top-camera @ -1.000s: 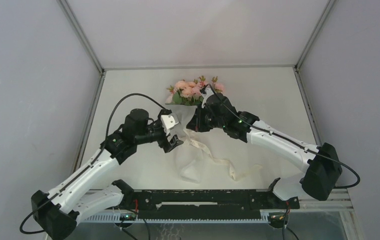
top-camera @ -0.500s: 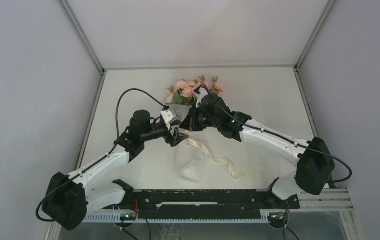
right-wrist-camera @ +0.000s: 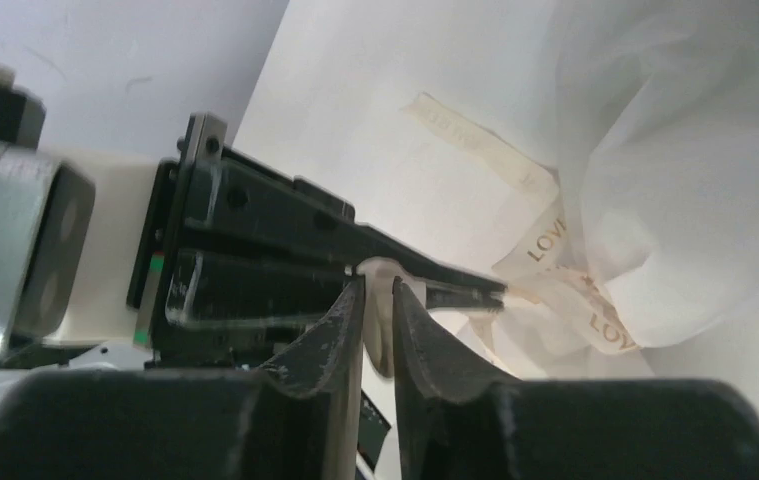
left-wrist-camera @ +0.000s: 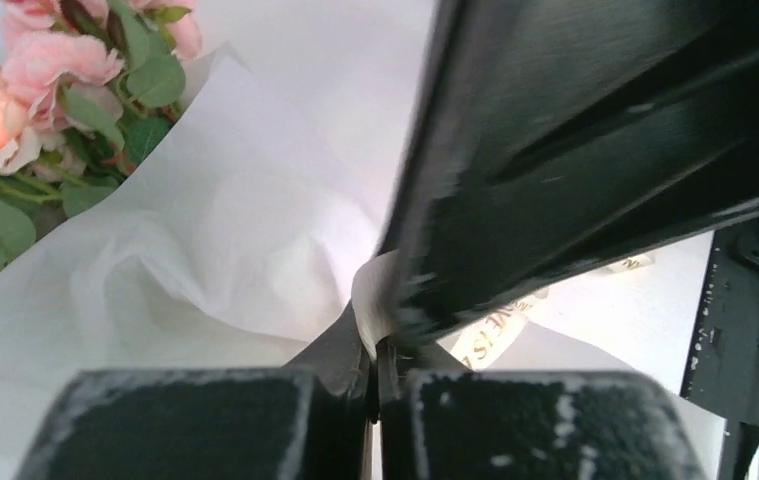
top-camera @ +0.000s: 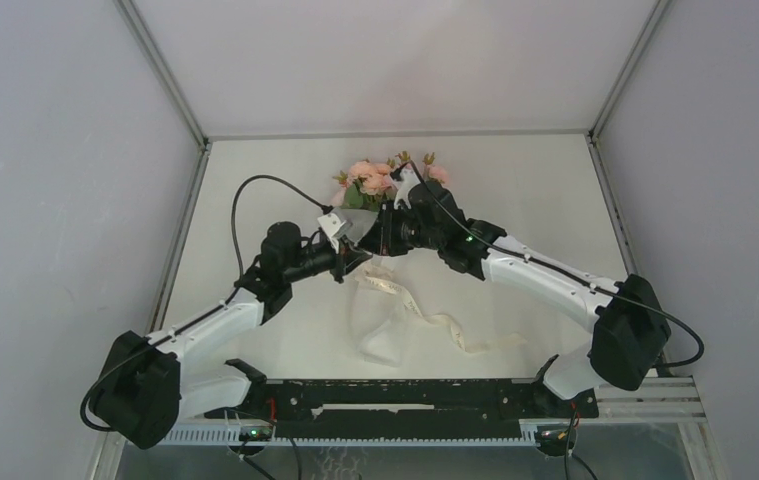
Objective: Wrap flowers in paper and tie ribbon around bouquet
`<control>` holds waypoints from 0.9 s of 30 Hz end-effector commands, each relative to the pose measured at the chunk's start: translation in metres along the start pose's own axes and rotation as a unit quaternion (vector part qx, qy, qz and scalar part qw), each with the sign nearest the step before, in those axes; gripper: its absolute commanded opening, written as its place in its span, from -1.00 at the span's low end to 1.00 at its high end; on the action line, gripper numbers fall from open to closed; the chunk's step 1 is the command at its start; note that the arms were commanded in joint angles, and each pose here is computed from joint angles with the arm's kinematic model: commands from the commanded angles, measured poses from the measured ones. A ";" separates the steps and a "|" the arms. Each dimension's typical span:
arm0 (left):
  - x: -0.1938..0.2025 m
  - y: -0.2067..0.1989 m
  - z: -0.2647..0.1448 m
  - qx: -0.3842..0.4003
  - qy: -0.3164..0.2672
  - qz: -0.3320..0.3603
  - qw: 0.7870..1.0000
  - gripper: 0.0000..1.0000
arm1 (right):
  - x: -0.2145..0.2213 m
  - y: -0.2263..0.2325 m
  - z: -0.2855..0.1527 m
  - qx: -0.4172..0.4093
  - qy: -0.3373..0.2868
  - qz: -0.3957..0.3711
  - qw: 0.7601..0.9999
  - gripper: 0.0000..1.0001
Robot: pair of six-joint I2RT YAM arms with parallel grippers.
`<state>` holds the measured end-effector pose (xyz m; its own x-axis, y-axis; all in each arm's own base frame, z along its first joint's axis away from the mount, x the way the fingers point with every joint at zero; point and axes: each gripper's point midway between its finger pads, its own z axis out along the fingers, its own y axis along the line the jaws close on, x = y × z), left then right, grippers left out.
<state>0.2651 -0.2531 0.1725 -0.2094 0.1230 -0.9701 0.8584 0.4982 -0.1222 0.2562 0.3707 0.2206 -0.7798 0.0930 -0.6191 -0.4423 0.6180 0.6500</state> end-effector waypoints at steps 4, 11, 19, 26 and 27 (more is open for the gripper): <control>-0.003 0.016 -0.009 -0.029 -0.037 -0.008 0.999 -1.00 | -0.016 -0.039 -0.033 0.025 0.019 -0.074 0.997 -0.13; -0.002 0.012 -0.010 -0.024 -0.049 -0.018 0.998 -1.00 | 0.022 -0.054 0.000 -0.033 0.105 -0.144 0.983 -0.37; 0.006 0.016 -0.010 -0.038 -0.049 -0.033 0.998 -1.00 | 0.049 -0.074 0.031 -0.069 0.153 -0.147 0.975 -0.34; 0.008 0.022 -0.008 -0.050 -0.049 -0.030 0.997 -1.00 | 0.073 -0.074 0.036 -0.112 0.199 -0.132 0.965 -0.14; 0.009 0.022 -0.009 -0.050 -0.049 -0.029 0.997 -1.00 | 0.077 -0.072 0.037 -0.120 0.205 -0.129 0.963 -0.14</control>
<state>0.2725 -0.2369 0.1584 -0.2409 0.0329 -0.9700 0.8047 0.5655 -0.1806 0.2503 0.3492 0.1059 -0.7535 -0.3587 -0.5510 -0.6548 0.4845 0.5800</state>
